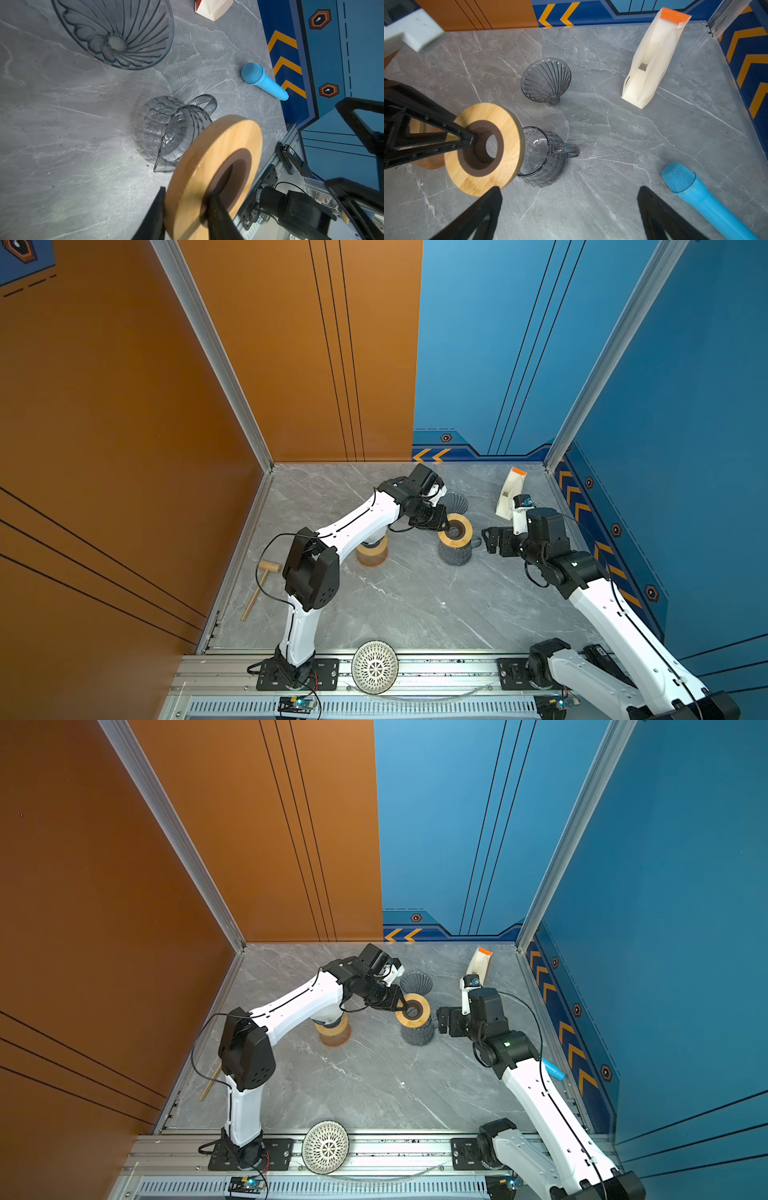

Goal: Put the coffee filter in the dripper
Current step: 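Carry the wooden ring with the left gripper over the glass pitcher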

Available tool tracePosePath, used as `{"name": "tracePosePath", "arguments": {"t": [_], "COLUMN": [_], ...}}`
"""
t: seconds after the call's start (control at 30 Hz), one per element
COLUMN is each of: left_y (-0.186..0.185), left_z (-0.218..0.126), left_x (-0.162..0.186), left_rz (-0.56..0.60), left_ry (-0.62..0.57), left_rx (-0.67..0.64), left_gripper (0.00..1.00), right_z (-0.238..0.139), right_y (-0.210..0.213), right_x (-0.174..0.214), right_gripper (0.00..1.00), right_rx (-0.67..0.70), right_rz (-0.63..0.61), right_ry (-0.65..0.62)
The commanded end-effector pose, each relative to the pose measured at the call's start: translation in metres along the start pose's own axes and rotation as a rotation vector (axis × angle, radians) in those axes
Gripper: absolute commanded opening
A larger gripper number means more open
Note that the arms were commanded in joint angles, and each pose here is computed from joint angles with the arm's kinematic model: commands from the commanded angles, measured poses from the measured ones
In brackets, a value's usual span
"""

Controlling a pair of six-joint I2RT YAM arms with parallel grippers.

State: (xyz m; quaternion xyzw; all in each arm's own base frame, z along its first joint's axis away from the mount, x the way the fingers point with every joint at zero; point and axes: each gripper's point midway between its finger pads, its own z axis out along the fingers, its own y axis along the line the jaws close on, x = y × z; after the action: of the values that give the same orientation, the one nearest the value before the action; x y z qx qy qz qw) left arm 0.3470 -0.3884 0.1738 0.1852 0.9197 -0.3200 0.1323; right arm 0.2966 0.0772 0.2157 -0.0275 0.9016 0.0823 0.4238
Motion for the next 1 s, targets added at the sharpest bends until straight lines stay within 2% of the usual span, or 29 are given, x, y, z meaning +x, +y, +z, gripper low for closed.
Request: {"name": "tracePosePath", "arguments": {"t": [0.0,0.43,0.73,0.97], "left_y": [-0.01,-0.009,-0.008,0.0], "left_z": [0.011,0.034,0.043,0.045], "left_x": [-0.001,0.0,-0.001,-0.001], "left_rz": [-0.005,-0.047,-0.069,-0.089], "left_ry": [0.021,0.046,0.049,0.049], "left_rx": [0.044,0.067,0.075,0.06], "left_gripper": [0.19,0.21,0.26,0.33], "right_z": [-0.008,-0.006,-0.005,-0.004], "right_y": [-0.007,-0.008,-0.007,-0.007], "right_x": [-0.004,-0.003,-0.004,-0.003], "right_gripper": [1.0,1.0,1.0,1.0], "right_rx": [0.034,0.039,0.036,0.036], "right_rz": [-0.009,-0.015,-0.015,-0.015], "right_ry": [-0.009,-0.006,-0.003,0.002]}}
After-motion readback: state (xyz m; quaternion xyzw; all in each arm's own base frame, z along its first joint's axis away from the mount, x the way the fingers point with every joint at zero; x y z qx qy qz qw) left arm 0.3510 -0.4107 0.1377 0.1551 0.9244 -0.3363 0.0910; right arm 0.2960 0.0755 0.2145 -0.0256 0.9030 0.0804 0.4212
